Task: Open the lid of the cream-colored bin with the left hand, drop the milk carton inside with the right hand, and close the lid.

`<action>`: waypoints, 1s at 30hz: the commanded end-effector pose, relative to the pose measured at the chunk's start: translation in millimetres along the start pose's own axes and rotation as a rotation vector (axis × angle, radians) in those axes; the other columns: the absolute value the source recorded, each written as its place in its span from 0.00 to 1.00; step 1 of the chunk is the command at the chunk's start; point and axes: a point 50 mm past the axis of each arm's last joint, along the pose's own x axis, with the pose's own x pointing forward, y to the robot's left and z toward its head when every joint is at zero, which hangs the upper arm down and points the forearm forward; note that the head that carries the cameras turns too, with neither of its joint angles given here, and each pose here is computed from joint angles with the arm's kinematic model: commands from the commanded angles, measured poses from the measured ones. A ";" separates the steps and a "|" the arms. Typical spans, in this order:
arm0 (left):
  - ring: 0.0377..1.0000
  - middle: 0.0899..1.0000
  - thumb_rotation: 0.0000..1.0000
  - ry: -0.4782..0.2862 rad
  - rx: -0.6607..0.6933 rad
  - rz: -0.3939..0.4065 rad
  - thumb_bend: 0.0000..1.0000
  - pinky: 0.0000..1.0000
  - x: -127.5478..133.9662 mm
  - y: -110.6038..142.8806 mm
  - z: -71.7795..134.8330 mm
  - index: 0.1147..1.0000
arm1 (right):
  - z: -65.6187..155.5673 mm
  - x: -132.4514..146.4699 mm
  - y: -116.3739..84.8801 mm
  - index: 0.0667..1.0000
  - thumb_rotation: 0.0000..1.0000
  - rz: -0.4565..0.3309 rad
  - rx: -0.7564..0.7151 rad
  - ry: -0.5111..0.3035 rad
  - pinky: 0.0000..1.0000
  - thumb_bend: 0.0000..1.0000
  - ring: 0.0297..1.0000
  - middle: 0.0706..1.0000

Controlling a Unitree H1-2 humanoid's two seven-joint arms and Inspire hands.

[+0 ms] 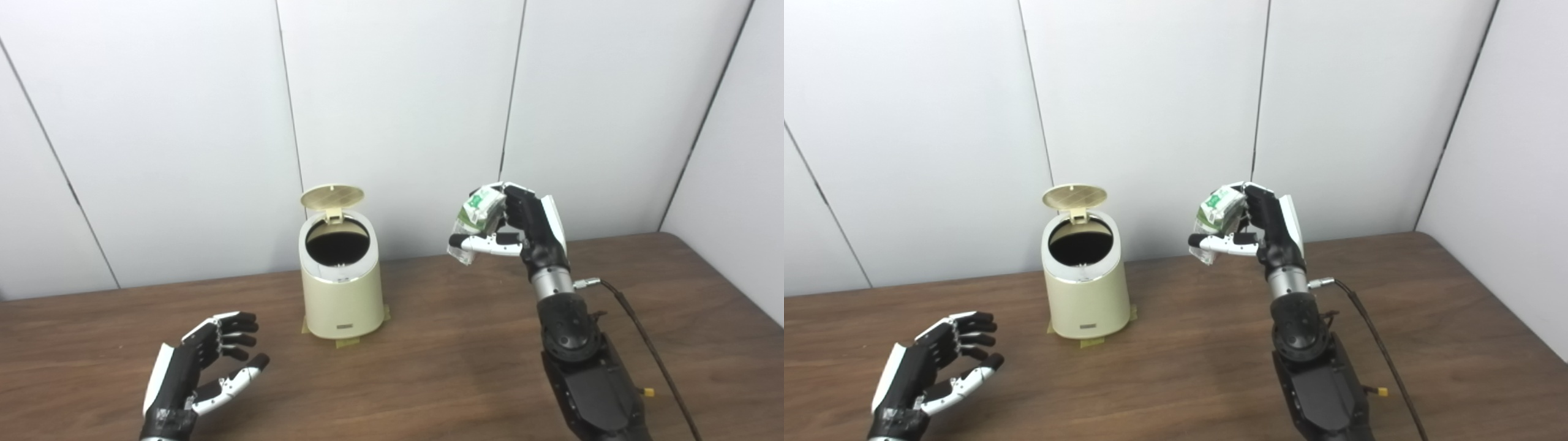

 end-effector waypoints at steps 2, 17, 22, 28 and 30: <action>0.63 0.65 0.09 -0.032 -0.022 0.011 0.61 0.59 5.7 -11.7 4.5 0.64 | 57.3 23.3 14.5 0.47 0.00 0.008 0.035 -0.164 0.31 0.53 0.34 0.41; 0.64 0.65 0.15 -0.021 -0.058 0.015 0.64 0.58 6.9 -27.8 7.0 0.65 | 91.9 26.9 79.1 0.48 0.00 0.114 0.092 -0.185 0.31 0.53 0.34 0.41; 0.65 0.66 0.14 -0.013 -0.057 0.010 0.63 0.60 7.0 -30.2 7.3 0.65 | 98.1 30.1 91.2 0.48 0.00 0.144 0.118 -0.203 0.31 0.53 0.34 0.41; 0.65 0.66 0.12 -0.015 -0.070 0.012 0.64 0.59 7.5 -33.6 7.7 0.65 | 100.1 32.6 102.2 0.49 0.00 0.146 0.094 -0.196 0.30 0.53 0.33 0.40; 0.64 0.66 0.12 -0.015 -0.068 0.011 0.64 0.59 7.6 -34.9 8.4 0.65 | 99.8 33.8 106.5 0.49 0.00 0.153 0.092 -0.194 0.30 0.52 0.33 0.40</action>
